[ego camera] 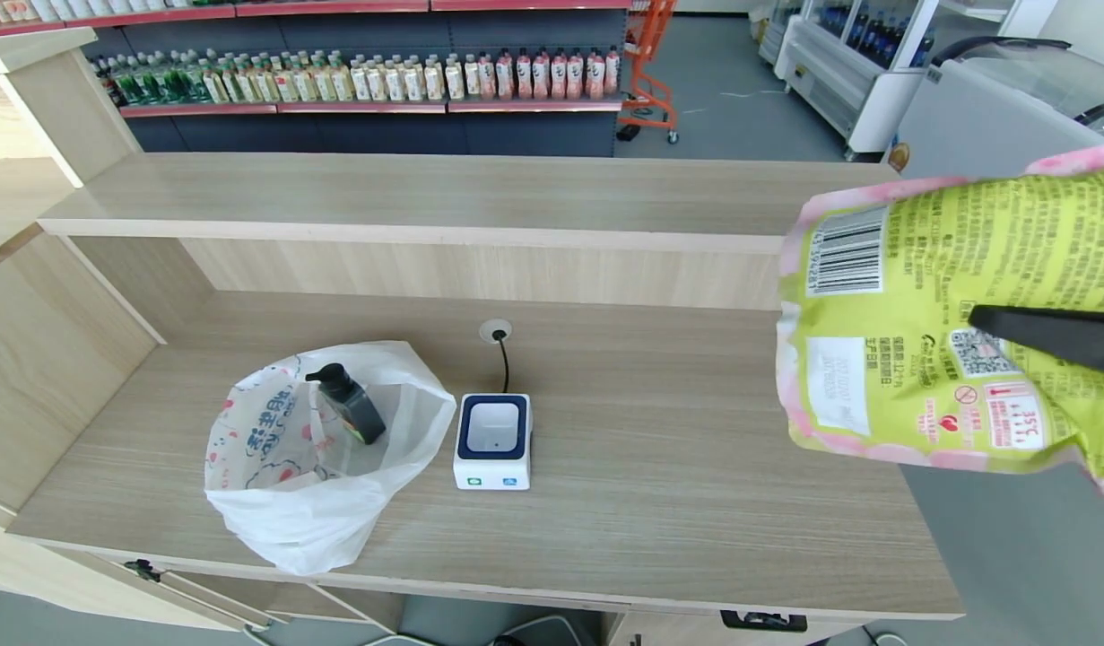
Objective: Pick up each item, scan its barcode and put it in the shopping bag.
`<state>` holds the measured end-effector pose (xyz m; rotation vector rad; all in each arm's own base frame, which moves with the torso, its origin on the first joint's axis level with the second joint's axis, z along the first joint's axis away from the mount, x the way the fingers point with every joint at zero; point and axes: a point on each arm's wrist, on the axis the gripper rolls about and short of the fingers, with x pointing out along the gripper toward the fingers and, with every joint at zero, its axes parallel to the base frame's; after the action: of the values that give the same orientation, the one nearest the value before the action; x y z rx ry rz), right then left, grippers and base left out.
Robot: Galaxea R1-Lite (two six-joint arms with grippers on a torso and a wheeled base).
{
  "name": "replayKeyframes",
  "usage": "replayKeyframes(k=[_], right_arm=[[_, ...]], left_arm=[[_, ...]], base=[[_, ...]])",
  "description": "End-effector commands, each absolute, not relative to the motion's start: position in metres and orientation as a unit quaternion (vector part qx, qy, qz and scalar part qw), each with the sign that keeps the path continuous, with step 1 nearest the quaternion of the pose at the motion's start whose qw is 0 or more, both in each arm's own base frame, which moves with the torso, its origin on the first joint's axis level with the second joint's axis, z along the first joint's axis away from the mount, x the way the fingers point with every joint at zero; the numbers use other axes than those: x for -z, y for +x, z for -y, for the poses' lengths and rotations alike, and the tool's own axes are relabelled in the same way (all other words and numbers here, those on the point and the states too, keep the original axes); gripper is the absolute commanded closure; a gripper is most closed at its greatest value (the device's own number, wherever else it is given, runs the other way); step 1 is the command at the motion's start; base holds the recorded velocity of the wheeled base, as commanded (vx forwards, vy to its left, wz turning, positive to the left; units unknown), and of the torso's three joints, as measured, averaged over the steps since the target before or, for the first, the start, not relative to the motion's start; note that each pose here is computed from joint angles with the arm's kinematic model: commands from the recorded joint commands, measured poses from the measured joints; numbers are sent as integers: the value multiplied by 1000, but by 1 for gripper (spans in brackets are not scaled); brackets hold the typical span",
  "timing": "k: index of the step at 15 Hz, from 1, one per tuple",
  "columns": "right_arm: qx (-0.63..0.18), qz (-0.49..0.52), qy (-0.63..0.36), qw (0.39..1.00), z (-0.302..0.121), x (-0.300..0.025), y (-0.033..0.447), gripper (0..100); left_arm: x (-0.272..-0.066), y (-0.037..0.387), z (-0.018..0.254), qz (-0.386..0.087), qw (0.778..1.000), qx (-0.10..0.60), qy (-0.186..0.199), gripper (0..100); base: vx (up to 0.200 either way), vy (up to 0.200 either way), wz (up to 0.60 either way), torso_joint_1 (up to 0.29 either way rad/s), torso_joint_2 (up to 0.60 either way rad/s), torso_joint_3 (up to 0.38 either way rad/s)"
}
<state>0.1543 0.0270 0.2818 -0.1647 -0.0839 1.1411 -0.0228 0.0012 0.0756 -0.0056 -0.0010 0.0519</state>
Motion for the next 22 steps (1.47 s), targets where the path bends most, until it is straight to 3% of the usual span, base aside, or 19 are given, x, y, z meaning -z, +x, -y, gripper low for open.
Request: replayKeyframes(k=[1, 7, 22], right_arm=[[-586, 136, -179, 779, -26, -283, 128, 100], [-603, 265, -309, 686, -22, -264, 130, 100], [-586, 349, -369, 631, -21, -289, 104, 100]], left_arm=[[-76, -23, -1, 1, 1000, -26, -3, 0], [-76, -23, -1, 1, 1000, -26, -3, 0], [-76, -23, -1, 1, 1000, -26, -3, 0]], base=[[0, 0, 0, 0, 0, 0], [0, 0, 0, 0, 0, 0], [0, 0, 0, 0, 0, 0]])
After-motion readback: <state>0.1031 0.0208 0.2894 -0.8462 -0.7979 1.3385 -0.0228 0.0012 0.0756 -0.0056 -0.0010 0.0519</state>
